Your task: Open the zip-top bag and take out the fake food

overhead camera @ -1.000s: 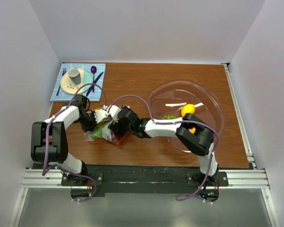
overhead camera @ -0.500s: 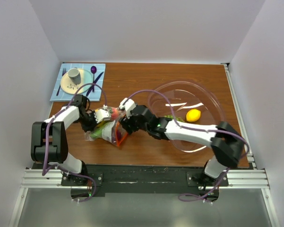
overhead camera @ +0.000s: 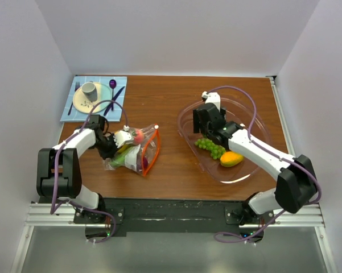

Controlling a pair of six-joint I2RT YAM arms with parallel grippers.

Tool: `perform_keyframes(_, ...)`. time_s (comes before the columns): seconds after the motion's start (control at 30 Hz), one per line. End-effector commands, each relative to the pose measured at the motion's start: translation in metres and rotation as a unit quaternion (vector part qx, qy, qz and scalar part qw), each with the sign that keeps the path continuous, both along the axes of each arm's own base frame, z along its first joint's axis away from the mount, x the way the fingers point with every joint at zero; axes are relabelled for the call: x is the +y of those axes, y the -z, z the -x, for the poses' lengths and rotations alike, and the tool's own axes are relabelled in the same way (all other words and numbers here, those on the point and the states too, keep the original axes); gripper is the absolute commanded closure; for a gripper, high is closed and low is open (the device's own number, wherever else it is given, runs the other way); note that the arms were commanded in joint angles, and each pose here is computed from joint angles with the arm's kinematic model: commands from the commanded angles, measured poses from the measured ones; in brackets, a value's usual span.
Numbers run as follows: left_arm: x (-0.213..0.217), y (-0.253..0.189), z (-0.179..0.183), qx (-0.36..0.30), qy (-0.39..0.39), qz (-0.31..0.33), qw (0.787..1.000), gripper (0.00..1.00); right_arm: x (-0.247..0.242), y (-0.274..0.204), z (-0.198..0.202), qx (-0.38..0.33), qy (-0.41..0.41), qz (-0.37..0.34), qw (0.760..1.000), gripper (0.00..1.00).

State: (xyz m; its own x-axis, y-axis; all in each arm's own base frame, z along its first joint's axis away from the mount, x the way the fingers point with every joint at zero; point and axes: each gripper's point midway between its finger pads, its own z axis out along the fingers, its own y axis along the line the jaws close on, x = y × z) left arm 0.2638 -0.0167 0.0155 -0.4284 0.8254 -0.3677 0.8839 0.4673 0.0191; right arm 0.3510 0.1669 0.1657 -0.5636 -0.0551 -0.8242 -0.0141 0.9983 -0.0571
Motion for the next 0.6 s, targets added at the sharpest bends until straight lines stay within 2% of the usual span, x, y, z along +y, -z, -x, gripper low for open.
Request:
perform_keyframes(0.0, -0.016, -0.014, 0.001, 0.013, -0.027, 0.045, 0.999, 1.00, -0.009, -0.001, 0.011, 0.001, 0.026, 0.003, 1.000, 0.01)
perform_keyframes(0.13, -0.020, -0.018, 0.004, 0.015, -0.021, 0.051, 0.998, 1.00, 0.003, -0.017, 0.012, -0.014, -0.015, -0.005, 1.000, 0.01)
perform_keyframes(0.33, -0.021, -0.015, -0.002, 0.011, -0.020, 0.053, 0.998, 1.00, 0.078, -0.048, 0.043, -0.081, -0.154, 0.025, 0.985, 0.02)
perform_keyframes(0.43, -0.017, -0.010, -0.005, 0.014, -0.023, 0.043, 0.999, 1.00, 0.121, -0.038, 0.066, -0.088, -0.236, 0.012, 0.968, 0.01)
perform_keyframes(0.57, -0.011, -0.003, -0.009, 0.016, -0.024, 0.027, 0.999, 1.00, 0.156, -0.007, 0.083, -0.076, -0.301, 0.016, 0.950, 0.02)
